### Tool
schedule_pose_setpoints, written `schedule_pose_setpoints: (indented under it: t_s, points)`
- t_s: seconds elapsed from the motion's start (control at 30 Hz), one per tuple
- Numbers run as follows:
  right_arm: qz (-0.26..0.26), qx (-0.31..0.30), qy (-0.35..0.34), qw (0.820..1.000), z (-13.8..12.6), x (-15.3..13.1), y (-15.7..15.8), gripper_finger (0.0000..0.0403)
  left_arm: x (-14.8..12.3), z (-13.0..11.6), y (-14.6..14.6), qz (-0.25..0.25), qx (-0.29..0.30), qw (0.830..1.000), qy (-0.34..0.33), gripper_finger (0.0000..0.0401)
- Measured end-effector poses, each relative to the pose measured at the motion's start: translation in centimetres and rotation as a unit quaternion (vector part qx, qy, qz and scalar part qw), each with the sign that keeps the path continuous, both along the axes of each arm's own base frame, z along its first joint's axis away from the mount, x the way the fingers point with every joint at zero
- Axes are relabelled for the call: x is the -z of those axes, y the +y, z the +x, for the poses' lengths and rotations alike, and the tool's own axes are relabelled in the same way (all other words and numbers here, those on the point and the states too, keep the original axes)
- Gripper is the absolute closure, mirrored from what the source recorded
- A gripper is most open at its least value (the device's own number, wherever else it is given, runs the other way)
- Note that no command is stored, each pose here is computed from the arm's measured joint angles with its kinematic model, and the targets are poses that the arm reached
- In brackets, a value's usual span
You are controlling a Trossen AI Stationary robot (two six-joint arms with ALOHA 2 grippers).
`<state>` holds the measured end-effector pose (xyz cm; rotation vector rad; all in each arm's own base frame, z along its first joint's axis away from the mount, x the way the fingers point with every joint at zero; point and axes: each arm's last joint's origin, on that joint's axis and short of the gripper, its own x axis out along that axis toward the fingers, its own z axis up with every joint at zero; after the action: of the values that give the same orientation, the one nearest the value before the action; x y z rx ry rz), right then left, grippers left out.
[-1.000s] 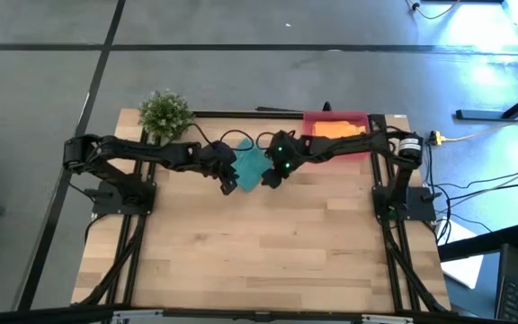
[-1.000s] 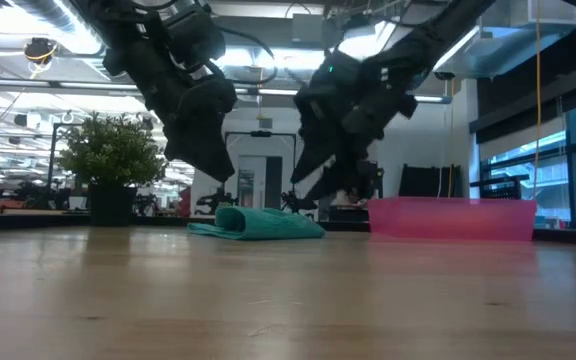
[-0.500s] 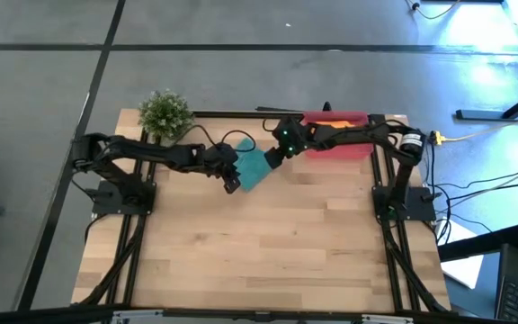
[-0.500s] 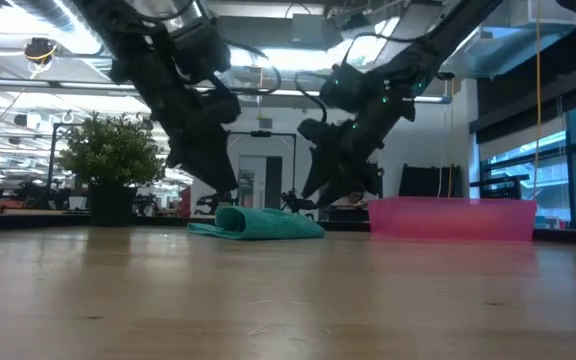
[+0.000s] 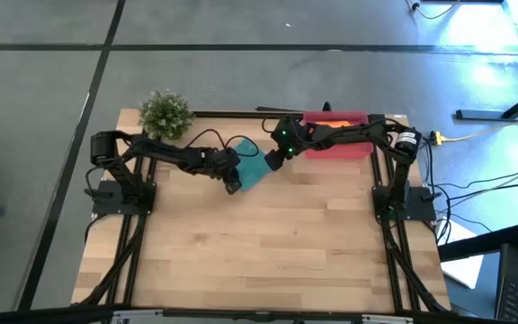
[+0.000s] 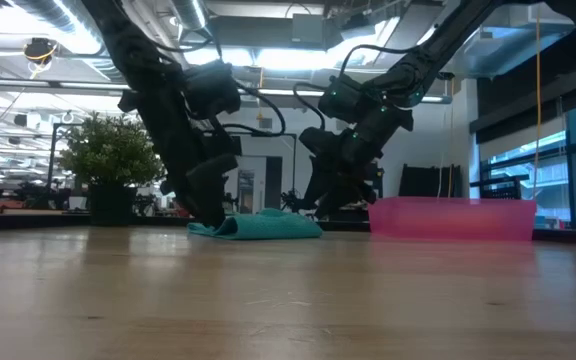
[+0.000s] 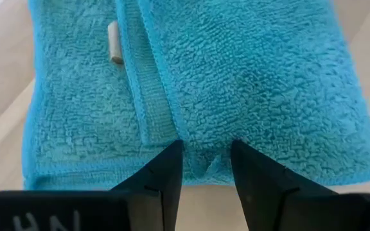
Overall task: Roll microfiber towels into tight, uniform cylinder then place into a basket
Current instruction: Fold the blue microfiber towel
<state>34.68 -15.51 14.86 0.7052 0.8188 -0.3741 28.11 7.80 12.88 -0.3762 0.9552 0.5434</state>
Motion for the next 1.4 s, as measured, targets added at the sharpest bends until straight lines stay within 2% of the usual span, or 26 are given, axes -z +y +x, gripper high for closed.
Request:
schedule_pose_setpoints:
  t_s: [0.1,0.2,0.47,0.6,0.7,0.83,0.97,1.1,1.17,1.4]
  points:
    - [-0.022,-0.022,-0.002,1.000,0.1,0.1,-0.1,0.0222,0.1,-0.3,0.4,0.008,0.010,1.000,0.014,0.0276]
    - [-0.021,-0.044,0.001,0.999,0.2,0.6,0.0,0.0222,0.2,-0.5,0.7,0.012,0.033,0.999,0.030,0.0276]
    - [0.002,-0.072,-0.008,0.997,0.5,0.8,0.7,0.0222,0.2,-0.7,-0.2,-0.022,0.201,0.978,0.045,0.0276]
    - [0.031,-0.102,-0.024,0.994,0.6,0.8,1.2,0.0222,0.4,-1.0,-1.3,-0.039,0.265,0.961,0.065,0.0276]
    - [0.048,-0.132,-0.028,0.990,0.7,0.7,1.9,0.0222,0.6,-1.2,-2.1,-0.058,0.291,0.952,0.076,0.0276]
    - [0.039,-0.175,-0.031,0.983,0.7,0.2,2.8,0.0222,0.4,-1.2,-2.7,-0.062,0.298,0.949,0.078,0.0276]
    - [0.026,-0.189,-0.037,0.981,0.5,-1.1,3.4,0.0222,-0.9,-1.2,-2.5,-0.055,0.260,0.961,0.074,0.0276]
    - [-0.004,-0.207,-0.020,0.978,-0.3,-2.6,4.1,0.0222,-3.6,-1.0,-2.6,-0.023,0.245,0.968,0.038,0.0276]
    - [-0.018,-0.216,-0.010,0.976,-0.8,-3.5,4.6,0.0222,-4.4,-1.3,-2.9,-0.023,0.231,0.972,0.037,0.0276]
    - [-0.089,-0.251,-0.034,0.963,-2.1,-7.6,6.4,0.0222,-8.6,-2.5,-5.2,-0.004,0.221,0.975,-0.035,0.0276]
